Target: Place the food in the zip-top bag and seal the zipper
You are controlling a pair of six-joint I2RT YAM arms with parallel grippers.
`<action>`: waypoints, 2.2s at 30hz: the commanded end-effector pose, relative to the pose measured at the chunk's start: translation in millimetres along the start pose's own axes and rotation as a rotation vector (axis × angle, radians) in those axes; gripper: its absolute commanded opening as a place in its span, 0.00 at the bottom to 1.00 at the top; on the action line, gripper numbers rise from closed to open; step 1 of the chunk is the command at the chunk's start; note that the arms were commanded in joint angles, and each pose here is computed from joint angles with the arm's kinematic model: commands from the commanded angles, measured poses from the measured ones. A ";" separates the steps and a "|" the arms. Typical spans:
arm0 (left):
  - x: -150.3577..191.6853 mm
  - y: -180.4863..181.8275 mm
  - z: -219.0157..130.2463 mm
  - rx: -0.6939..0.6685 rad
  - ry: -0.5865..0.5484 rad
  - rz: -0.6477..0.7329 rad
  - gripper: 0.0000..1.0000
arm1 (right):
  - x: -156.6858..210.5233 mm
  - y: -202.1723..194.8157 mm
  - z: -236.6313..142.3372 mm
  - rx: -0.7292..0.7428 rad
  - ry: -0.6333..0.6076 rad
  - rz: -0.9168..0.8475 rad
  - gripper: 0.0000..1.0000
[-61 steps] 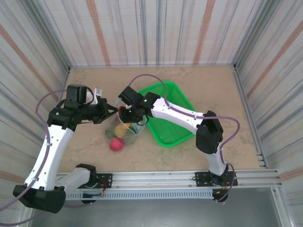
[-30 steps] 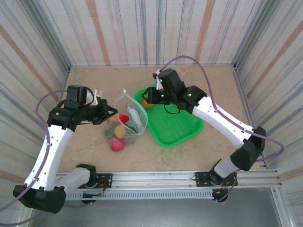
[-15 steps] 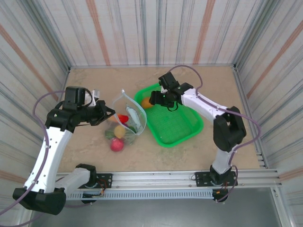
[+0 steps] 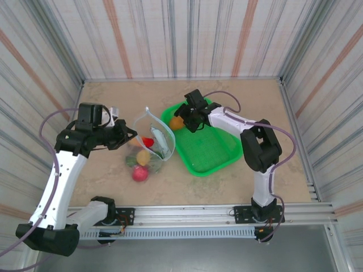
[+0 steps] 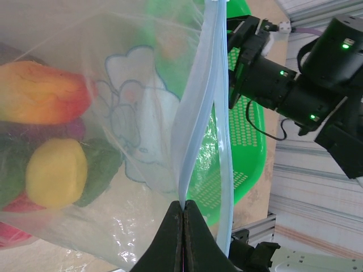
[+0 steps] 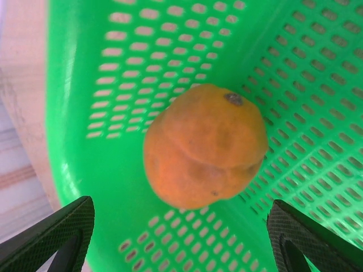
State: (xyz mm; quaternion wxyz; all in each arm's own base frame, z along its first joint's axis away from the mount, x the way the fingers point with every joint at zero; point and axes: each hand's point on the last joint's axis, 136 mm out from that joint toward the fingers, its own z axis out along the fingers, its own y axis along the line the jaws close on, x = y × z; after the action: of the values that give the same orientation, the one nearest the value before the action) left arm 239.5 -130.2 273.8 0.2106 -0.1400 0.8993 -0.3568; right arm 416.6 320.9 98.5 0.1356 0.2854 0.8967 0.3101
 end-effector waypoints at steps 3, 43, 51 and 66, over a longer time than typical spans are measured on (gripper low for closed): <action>-7.9 -6.1 -11.4 -0.003 -0.032 0.022 0.00 | -3.7 -9.6 24.7 0.052 0.006 0.115 0.86; 21.9 -36.1 6.9 0.033 0.126 0.063 0.00 | 57.1 63.9 -224.9 -0.430 -0.268 -0.698 0.46; 24.5 -38.8 1.3 0.032 0.118 0.074 0.00 | 148.4 63.6 -177.1 -0.436 -0.043 -0.924 0.46; 25.6 -40.9 -14.9 0.052 0.060 0.100 0.00 | 213.7 44.5 -93.7 -0.256 0.151 -1.026 0.70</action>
State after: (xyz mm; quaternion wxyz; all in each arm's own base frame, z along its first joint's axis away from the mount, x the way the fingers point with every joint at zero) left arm 219.7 -163.9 296.3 0.1923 -0.0793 0.9047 -0.3719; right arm 225.7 431.9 188.4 0.2425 -0.2201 0.8771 0.3514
